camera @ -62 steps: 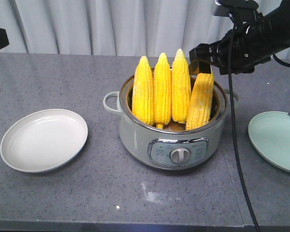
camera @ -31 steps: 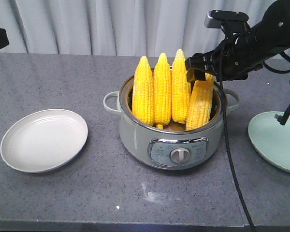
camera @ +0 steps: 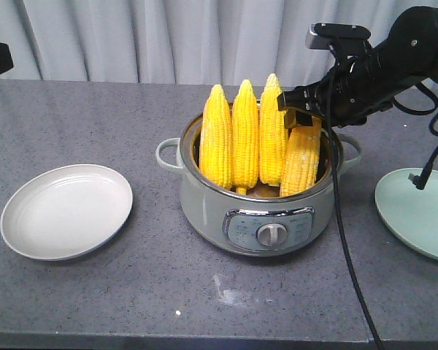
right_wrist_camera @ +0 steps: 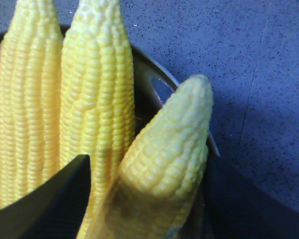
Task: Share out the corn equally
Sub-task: 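Close the right gripper on the cob and lift it out, then reach the left gripper over the pot to the nearest corn cob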
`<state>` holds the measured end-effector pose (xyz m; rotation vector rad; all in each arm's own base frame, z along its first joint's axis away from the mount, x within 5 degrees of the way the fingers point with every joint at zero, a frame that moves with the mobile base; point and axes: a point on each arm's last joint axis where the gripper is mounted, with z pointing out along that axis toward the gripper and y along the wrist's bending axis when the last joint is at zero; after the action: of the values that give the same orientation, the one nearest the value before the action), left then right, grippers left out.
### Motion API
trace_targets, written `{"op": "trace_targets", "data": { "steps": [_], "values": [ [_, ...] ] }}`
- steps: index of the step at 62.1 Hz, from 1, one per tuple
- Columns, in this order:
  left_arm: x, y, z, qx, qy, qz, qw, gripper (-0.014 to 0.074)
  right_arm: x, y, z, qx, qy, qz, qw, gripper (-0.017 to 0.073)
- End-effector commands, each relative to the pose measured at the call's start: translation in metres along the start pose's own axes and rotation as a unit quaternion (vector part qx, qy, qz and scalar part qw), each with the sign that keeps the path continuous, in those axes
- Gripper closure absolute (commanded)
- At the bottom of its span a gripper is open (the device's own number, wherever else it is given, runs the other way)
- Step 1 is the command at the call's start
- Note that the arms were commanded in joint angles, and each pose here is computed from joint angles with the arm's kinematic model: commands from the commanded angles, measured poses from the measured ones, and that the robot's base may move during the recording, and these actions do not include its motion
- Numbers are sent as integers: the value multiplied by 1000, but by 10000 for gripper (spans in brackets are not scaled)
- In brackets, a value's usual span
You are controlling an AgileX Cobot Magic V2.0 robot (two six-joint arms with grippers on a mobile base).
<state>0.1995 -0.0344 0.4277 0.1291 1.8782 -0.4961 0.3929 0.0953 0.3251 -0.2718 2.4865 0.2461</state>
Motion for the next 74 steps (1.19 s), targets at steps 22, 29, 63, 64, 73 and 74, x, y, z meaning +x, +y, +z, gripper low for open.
{"op": "trace_targets", "data": {
  "steps": [22, 29, 63, 64, 73, 74],
  "values": [
    [-13, -6, -7, 9, -35, -4, 999, 105, -20, 6, -52, -2, -79, -19, 997, 569],
    [-12, -6, -7, 9, -34, -1, 999, 105, -33, 11, -99, -2, -144, -30, 989, 568],
    [-55, -43, 40, 136, -12, 24, 990, 105, -4, 26, -317, 65, -384, -87, 917, 568],
    [-57, -46, 44, 142, -12, 25, 989, 105, -3, 26, -318, 70, -385, -89, 916, 568],
    [-66, -65, 87, 175, 12, 38, 984, 105, 4, 22, -326, 97, -377, -96, 916, 566],
    [-66, -68, 90, 177, 15, 42, 983, 105, 5, 22, -325, 98, -375, -96, 917, 566]
  ]
}}
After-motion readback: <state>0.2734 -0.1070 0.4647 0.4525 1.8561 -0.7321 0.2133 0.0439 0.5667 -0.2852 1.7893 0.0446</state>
